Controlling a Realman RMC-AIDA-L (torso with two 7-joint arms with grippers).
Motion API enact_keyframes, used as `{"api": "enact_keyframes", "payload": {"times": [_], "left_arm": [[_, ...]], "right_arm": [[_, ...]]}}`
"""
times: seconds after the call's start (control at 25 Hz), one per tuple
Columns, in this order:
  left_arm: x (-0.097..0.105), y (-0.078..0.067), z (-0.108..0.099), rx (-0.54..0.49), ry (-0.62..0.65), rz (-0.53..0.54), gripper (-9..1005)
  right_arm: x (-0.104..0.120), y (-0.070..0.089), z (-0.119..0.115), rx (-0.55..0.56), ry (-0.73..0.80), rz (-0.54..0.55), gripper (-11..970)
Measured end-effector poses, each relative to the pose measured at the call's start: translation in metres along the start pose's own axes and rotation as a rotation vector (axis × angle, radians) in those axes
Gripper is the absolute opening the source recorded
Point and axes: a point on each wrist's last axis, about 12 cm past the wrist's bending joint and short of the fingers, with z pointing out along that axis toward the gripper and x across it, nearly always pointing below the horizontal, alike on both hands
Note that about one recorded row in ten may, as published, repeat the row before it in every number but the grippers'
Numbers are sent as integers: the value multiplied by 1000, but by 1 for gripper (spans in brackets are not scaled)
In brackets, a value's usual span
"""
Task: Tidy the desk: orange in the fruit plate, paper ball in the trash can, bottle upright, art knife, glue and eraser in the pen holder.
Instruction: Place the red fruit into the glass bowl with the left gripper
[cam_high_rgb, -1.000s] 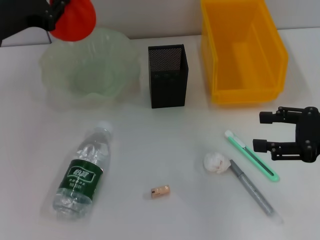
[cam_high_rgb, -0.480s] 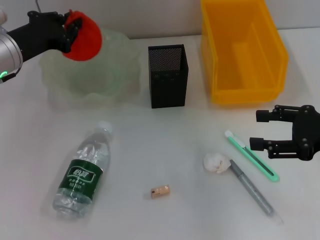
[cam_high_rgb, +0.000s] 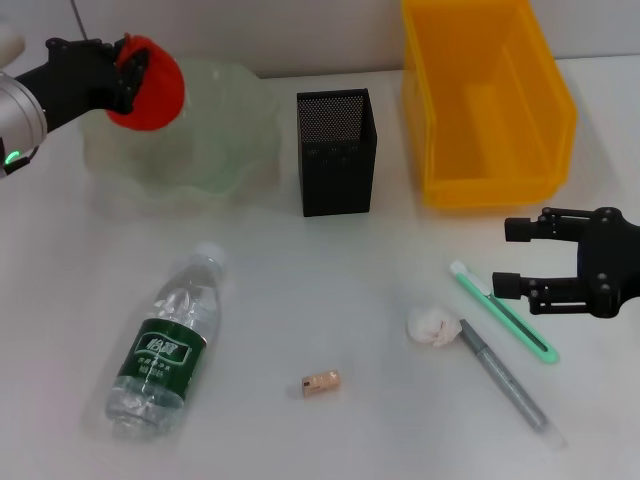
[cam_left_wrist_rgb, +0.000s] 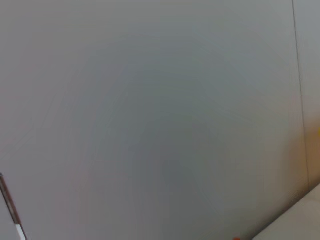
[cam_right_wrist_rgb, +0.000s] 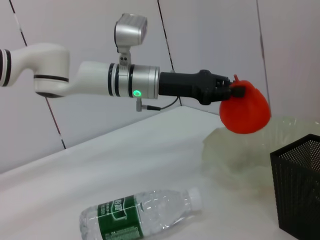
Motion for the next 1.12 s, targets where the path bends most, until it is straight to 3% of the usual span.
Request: {"api": "enact_keyframes", "payload": {"times": [0.16,0.88,1.12], "left_arm": [[3,-7,7,1,13,3,169],[6,-8,14,-47,38,-34,170],[7,-7,14,-83,22,-31,297]], "right_arm": [[0,-1,3,-5,-4,5,756],[-3,-3,9,-22,-14,8,754],[-4,-3,11,-27,-16,5,754]]}}
